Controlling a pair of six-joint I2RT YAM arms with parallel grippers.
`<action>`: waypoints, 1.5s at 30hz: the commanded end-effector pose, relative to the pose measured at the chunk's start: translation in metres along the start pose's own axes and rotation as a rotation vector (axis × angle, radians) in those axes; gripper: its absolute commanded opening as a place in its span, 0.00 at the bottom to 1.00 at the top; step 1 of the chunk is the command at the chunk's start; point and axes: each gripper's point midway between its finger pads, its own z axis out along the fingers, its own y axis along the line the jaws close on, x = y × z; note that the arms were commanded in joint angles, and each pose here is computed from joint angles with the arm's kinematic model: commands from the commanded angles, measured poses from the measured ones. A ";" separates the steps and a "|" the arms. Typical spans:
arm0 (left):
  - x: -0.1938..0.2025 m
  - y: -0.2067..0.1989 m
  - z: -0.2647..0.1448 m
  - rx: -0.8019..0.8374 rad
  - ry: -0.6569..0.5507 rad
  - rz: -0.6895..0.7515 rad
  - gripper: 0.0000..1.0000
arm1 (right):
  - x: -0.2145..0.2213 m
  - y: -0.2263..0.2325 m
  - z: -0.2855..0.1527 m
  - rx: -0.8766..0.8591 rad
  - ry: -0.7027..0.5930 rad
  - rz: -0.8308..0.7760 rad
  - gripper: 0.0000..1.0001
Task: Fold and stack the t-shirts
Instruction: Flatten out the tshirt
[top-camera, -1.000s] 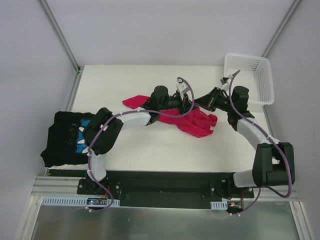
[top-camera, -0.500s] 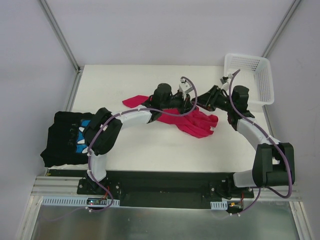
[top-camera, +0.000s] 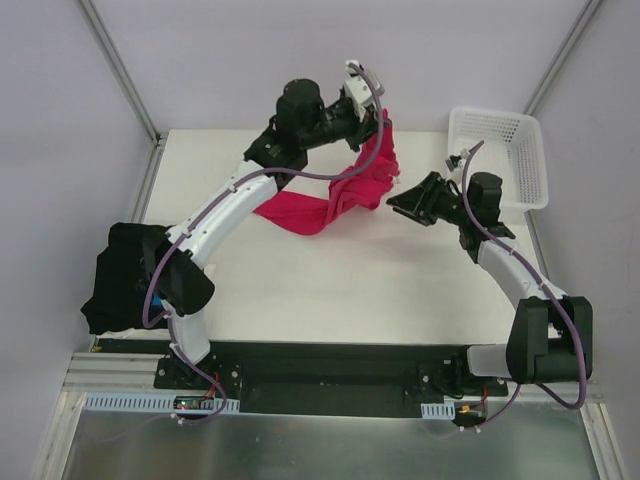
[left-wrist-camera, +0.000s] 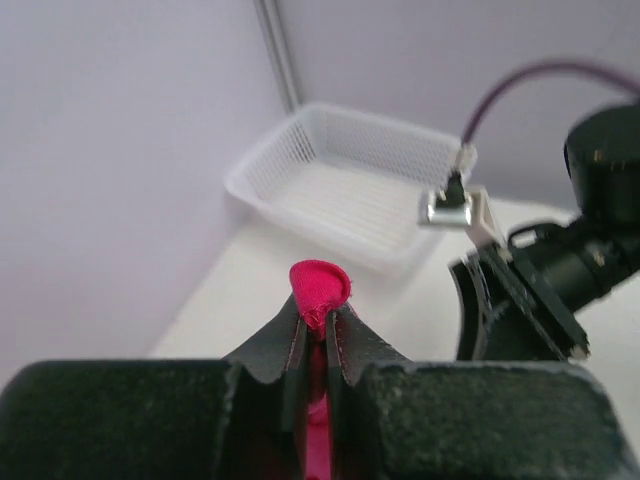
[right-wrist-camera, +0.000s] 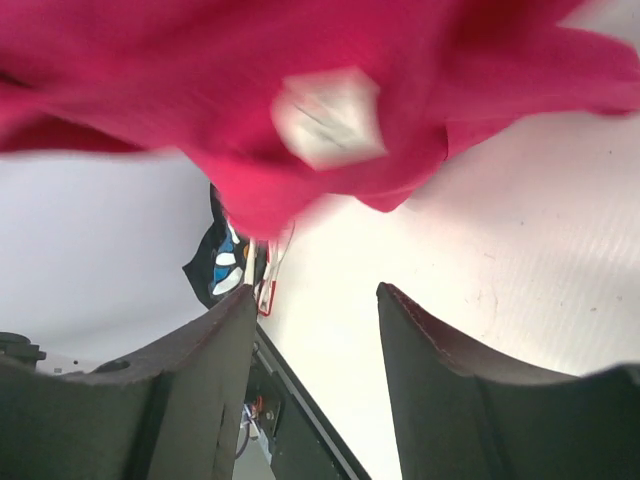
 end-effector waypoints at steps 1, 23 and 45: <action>-0.095 0.007 -0.038 -0.076 -0.100 0.170 0.00 | 0.002 0.011 -0.010 -0.008 -0.019 -0.072 0.55; -0.185 0.032 -0.098 -0.314 -0.203 0.315 0.00 | 0.086 0.073 0.059 -0.155 0.215 -0.130 0.56; -0.168 0.034 -0.135 -0.379 -0.145 0.307 0.00 | -0.067 -0.033 0.180 0.402 -0.033 -0.381 0.57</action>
